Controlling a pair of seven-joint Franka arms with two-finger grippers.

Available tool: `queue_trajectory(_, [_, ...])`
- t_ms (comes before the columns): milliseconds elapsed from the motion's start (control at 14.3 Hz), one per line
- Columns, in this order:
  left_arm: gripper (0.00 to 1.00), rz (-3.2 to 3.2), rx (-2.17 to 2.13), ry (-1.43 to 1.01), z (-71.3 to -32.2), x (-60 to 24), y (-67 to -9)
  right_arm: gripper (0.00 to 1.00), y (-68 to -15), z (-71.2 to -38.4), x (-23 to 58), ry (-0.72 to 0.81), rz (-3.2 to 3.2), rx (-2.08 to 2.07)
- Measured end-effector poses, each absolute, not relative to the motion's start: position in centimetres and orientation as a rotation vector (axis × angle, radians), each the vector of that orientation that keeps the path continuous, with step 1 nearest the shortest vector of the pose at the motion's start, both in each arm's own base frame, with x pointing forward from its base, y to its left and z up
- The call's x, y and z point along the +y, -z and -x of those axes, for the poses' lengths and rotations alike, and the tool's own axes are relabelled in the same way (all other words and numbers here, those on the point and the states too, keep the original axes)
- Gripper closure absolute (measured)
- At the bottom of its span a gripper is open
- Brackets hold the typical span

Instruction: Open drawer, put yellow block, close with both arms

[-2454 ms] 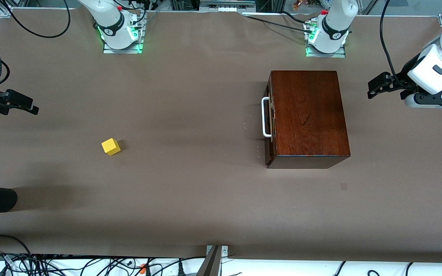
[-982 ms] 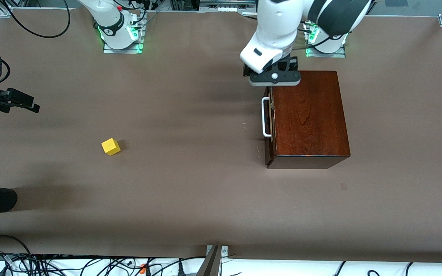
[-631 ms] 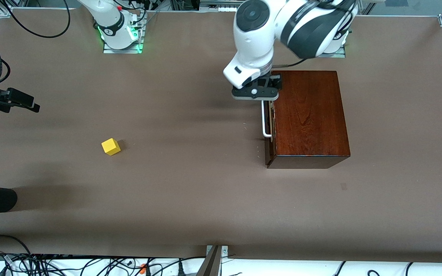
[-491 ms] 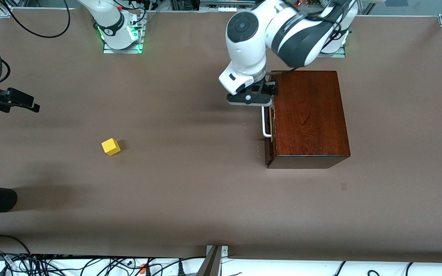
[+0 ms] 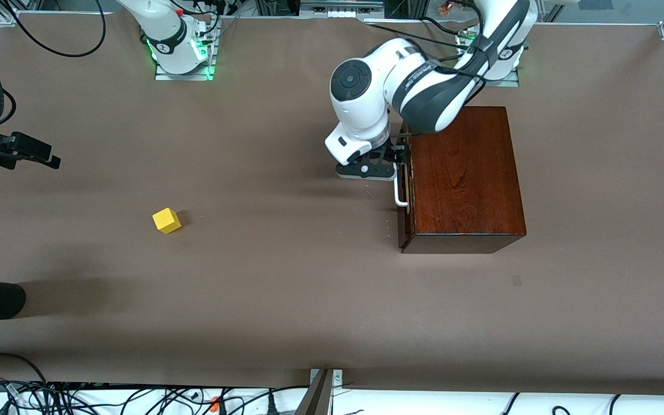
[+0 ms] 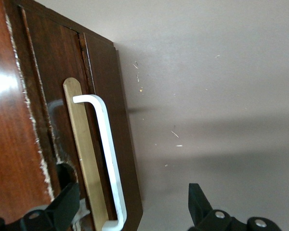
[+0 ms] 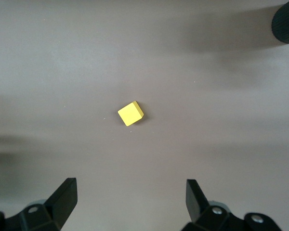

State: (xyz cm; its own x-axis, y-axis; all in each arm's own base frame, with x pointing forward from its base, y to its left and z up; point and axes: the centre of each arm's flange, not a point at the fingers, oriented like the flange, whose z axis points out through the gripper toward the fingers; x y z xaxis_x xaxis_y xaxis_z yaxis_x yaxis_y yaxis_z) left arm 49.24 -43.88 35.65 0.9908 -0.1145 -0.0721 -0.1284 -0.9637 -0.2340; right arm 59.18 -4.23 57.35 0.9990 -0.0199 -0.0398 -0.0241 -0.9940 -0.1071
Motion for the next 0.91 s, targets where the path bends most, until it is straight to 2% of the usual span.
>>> queue_trajectory(280, [0.0,2.862,0.162,-0.087,-48.9,-44.1,-32.0,0.0,-57.3,-59.2,-4.2,-0.059,3.033,0.034])
queue_trajectory(912, [0.0,2.808,0.061,-0.081,-49.0,-43.7,-28.4,0.0,-57.3,-59.2,-4.2,-0.06,3.033,0.033])
